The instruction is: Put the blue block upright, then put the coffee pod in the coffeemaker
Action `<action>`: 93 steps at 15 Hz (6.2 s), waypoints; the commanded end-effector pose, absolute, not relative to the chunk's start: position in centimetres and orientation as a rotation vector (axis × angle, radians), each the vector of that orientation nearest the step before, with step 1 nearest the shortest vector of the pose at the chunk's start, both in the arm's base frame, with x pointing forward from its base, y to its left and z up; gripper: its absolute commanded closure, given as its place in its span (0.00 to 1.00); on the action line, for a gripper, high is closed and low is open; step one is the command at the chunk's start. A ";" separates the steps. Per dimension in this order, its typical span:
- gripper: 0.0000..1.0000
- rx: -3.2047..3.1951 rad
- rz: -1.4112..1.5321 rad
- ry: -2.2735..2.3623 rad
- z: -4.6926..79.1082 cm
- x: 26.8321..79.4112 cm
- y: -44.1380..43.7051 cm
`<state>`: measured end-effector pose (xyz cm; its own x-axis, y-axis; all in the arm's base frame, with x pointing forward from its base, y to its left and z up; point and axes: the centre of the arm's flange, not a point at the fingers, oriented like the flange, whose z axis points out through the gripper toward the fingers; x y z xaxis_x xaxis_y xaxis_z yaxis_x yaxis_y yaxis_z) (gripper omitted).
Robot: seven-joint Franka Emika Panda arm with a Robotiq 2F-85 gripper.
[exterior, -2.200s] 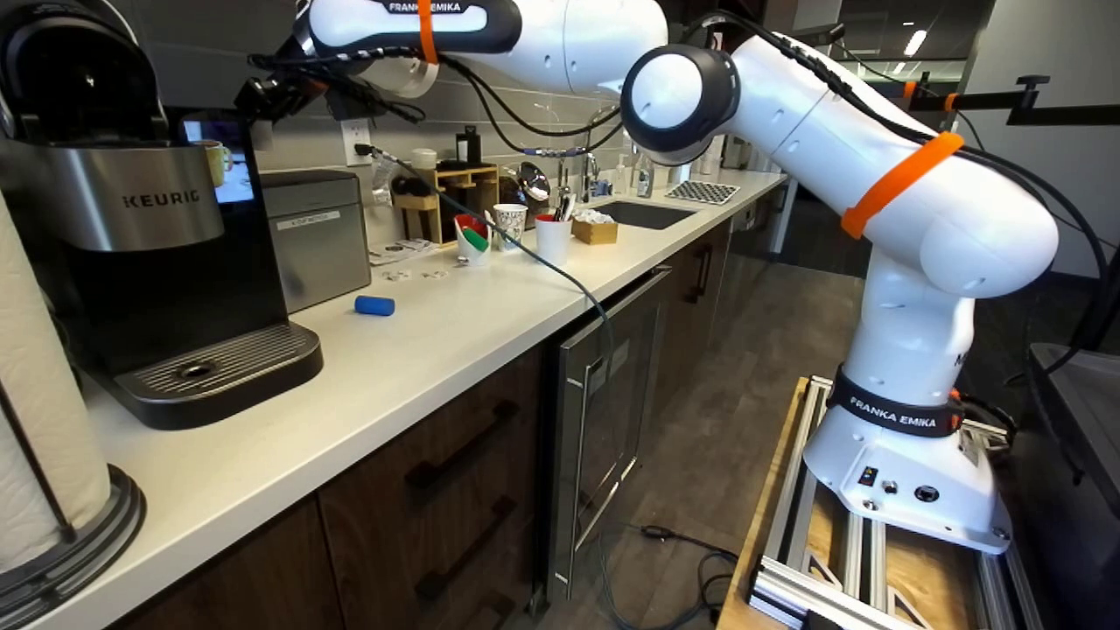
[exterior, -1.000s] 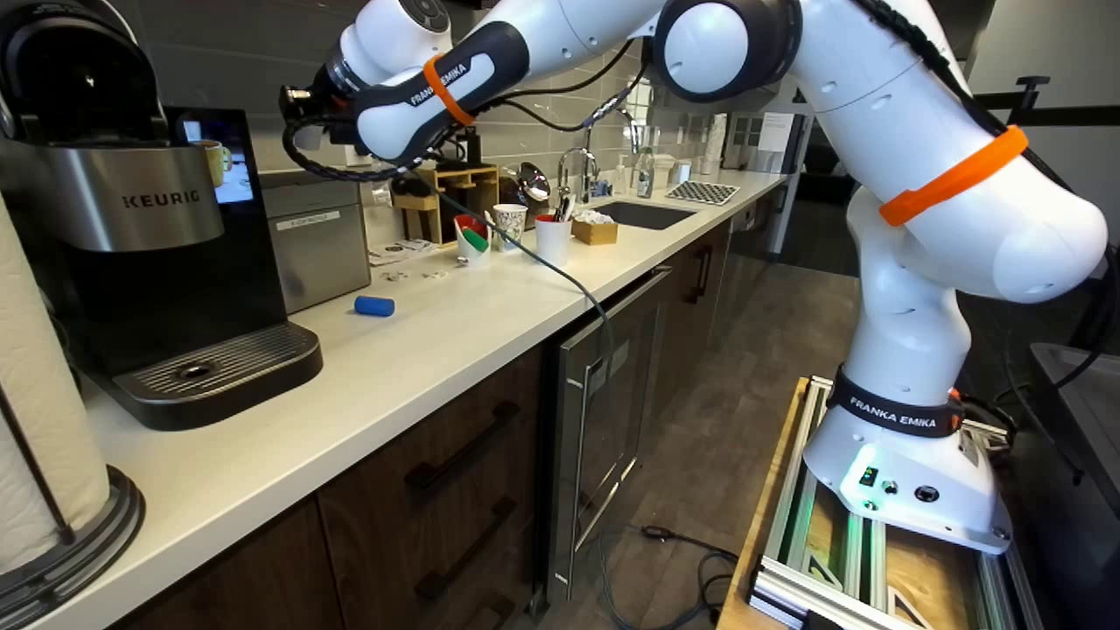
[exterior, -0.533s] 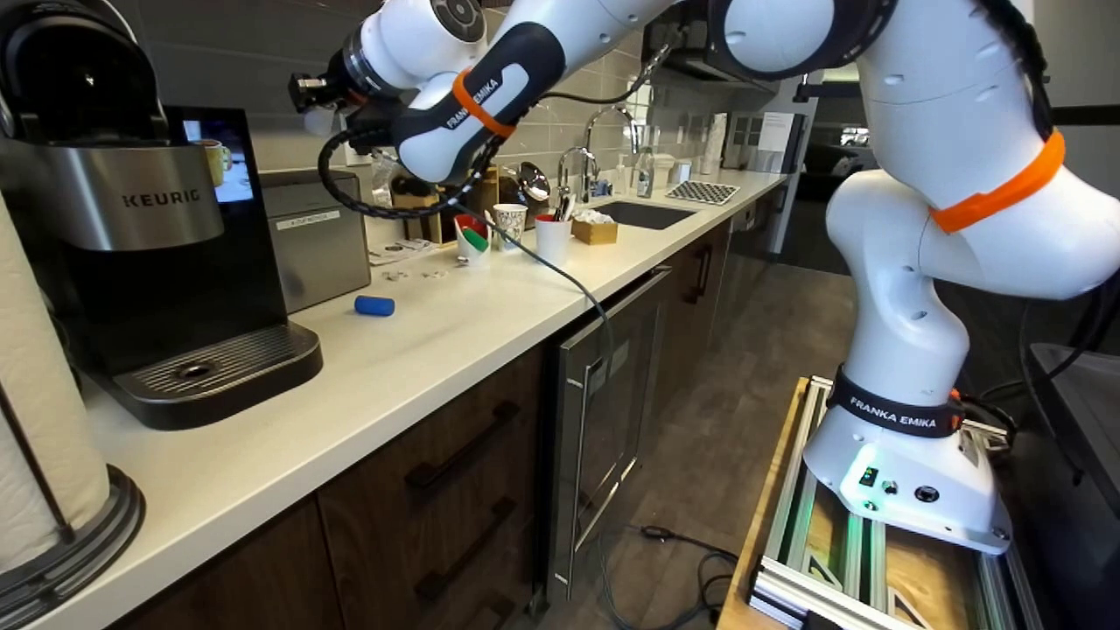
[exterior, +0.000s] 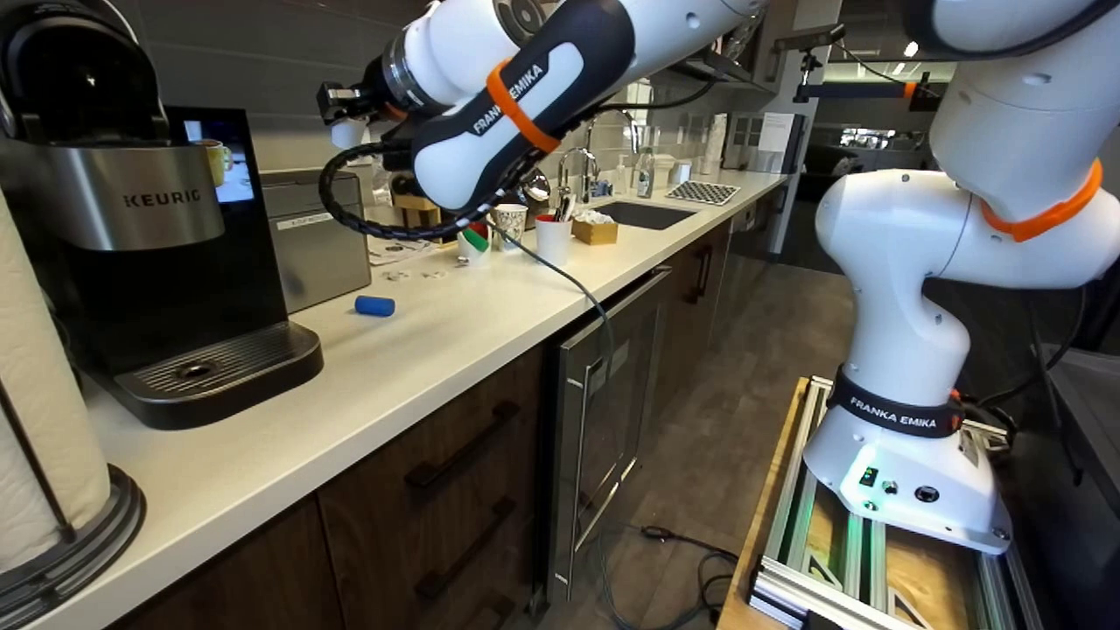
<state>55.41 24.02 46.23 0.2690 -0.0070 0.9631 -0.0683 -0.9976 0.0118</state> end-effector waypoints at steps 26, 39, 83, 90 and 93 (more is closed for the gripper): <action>0.71 2.377 2.018 1.085 55.9 48.1 33.2; 0.46 2.520 2.066 1.052 57.4 46.9 34.4; 0.71 2.969 1.481 1.263 53.9 60.5 39.1; 0.71 2.928 1.681 1.081 54.1 55.4 39.6; 0.71 2.996 1.646 1.082 53.3 53.3 40.9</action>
